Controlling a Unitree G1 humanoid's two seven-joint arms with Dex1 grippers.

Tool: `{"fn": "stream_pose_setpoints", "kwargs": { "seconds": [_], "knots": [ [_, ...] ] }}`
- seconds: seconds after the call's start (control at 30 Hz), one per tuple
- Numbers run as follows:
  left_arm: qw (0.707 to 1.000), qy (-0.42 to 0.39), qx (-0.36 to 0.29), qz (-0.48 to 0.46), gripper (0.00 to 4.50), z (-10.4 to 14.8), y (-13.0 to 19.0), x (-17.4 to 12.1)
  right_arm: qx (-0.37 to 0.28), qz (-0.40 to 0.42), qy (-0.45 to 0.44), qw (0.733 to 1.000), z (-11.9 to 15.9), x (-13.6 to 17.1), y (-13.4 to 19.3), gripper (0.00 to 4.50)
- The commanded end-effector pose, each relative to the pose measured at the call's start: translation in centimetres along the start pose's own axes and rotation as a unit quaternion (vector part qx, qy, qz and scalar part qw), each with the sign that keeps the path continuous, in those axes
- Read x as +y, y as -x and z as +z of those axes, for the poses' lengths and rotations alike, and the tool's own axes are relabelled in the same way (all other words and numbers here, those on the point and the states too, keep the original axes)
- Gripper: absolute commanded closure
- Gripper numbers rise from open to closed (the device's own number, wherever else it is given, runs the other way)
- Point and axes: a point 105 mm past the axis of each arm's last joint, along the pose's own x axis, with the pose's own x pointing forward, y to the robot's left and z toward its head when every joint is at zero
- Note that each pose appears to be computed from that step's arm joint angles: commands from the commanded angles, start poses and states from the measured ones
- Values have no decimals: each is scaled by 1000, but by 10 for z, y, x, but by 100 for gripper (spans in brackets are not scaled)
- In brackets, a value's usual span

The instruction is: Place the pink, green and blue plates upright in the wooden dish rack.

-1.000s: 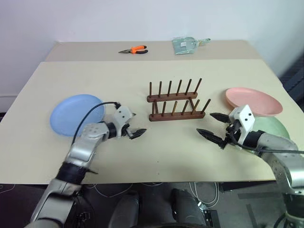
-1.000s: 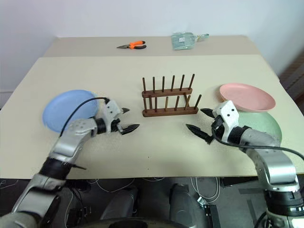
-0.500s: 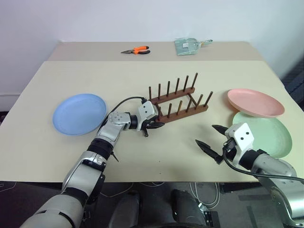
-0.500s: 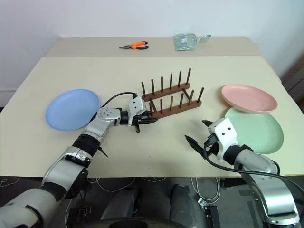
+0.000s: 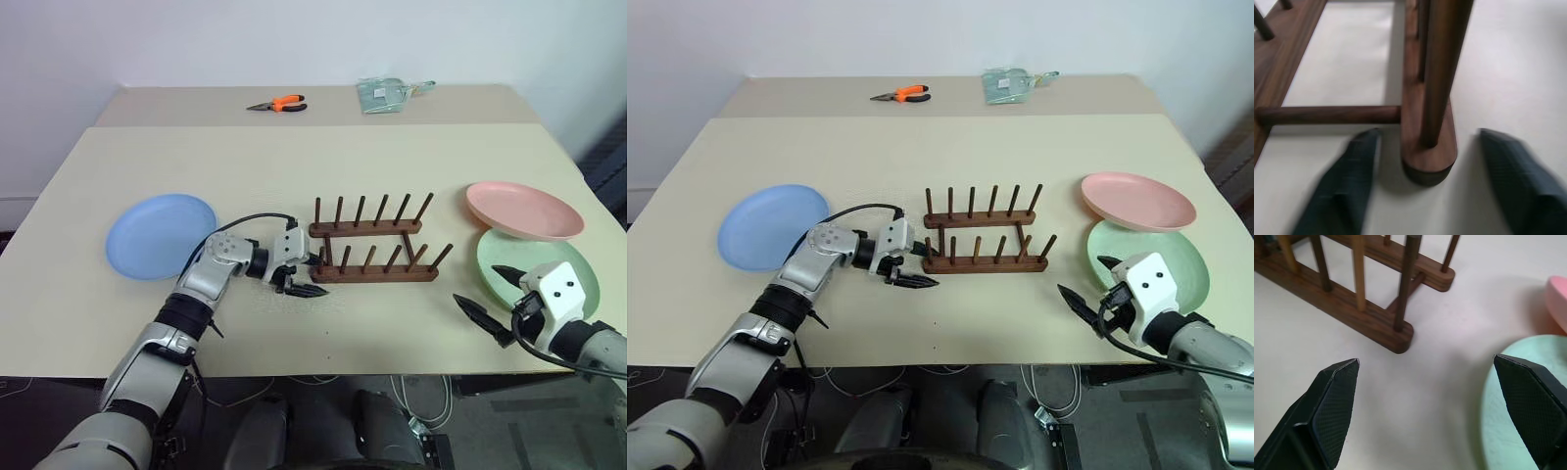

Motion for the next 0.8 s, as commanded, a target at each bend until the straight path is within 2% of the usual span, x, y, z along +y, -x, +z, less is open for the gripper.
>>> {"fn": "stream_pose_setpoints", "kwargs": {
  "seconds": [0.03,0.07,0.13,0.23,0.3,0.43,0.67,0.8],
  "knots": [
    [998,29,44,41,0,-20,24,1,-6,41,11,999,7,12,-5,130],
    [997,40,46,41,0,-22,30,-4,-5,53,12,999,7,18,-8,185],
    [996,69,38,31,84,-21,39,-21,0,75,12,997,5,30,-16,290],
    [996,90,19,8,236,-11,38,-48,9,89,22,996,-1,44,-26,446],
    [995,98,9,18,329,-5,25,-59,15,71,31,997,-8,44,-35,450],
    [993,90,4,82,329,-3,0,-59,29,40,50,998,-17,42,-56,450],
    [961,92,29,258,329,-16,-17,-6,24,-37,96,994,-10,14,-99,450],
    [952,102,19,289,329,-14,-16,10,11,-57,114,992,0,0,-114,450]
  ]
}}
